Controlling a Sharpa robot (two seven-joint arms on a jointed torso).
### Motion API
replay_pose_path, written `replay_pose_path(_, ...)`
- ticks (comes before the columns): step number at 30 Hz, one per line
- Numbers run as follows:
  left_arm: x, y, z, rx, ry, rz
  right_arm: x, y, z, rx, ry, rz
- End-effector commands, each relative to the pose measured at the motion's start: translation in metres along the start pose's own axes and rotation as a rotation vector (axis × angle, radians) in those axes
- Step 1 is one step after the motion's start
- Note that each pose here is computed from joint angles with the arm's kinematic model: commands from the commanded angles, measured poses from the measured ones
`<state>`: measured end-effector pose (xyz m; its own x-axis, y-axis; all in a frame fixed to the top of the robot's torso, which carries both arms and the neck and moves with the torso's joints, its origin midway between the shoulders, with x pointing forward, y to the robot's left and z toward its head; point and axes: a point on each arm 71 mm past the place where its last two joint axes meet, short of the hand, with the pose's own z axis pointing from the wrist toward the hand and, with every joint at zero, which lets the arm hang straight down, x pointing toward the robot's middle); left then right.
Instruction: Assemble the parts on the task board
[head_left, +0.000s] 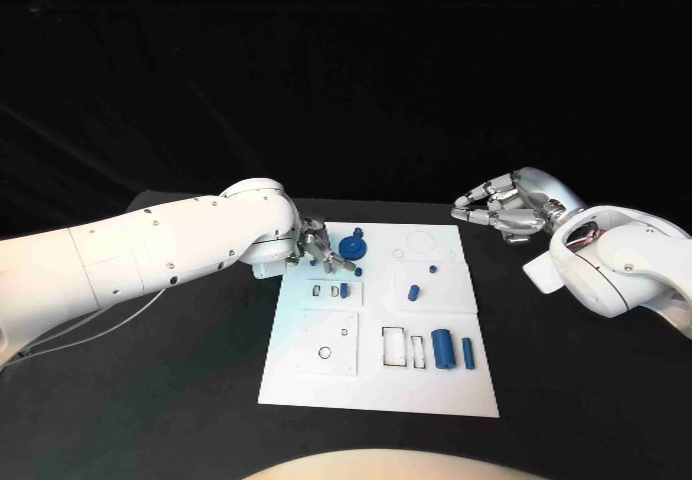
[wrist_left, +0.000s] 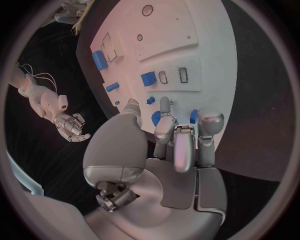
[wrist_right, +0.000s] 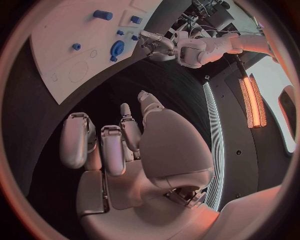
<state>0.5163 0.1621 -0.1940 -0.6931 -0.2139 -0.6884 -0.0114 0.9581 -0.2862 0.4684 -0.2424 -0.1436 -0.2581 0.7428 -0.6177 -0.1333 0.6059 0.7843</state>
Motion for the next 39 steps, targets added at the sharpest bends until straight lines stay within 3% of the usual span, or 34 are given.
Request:
replay_pose_path(1, 0.0038, -0.0026, 0.0013, -0.001, 0.031, 0.031, -0.001, 0.001, 0.000, -0.010, -0.007, -0.004)
replay_pose_path(10, 0.0091, -0.0067, 0.0047, 0.004, 0.052, 0.032, 0.000, 0.002, 0.001, -0.011, -0.004, -0.004)
replay_pose_path(39, 0.0228, -0.0073, 0.0133, -0.002, 0.101, 0.031, 0.003, 0.003, 0.002, -0.013, 0.004, -0.018)
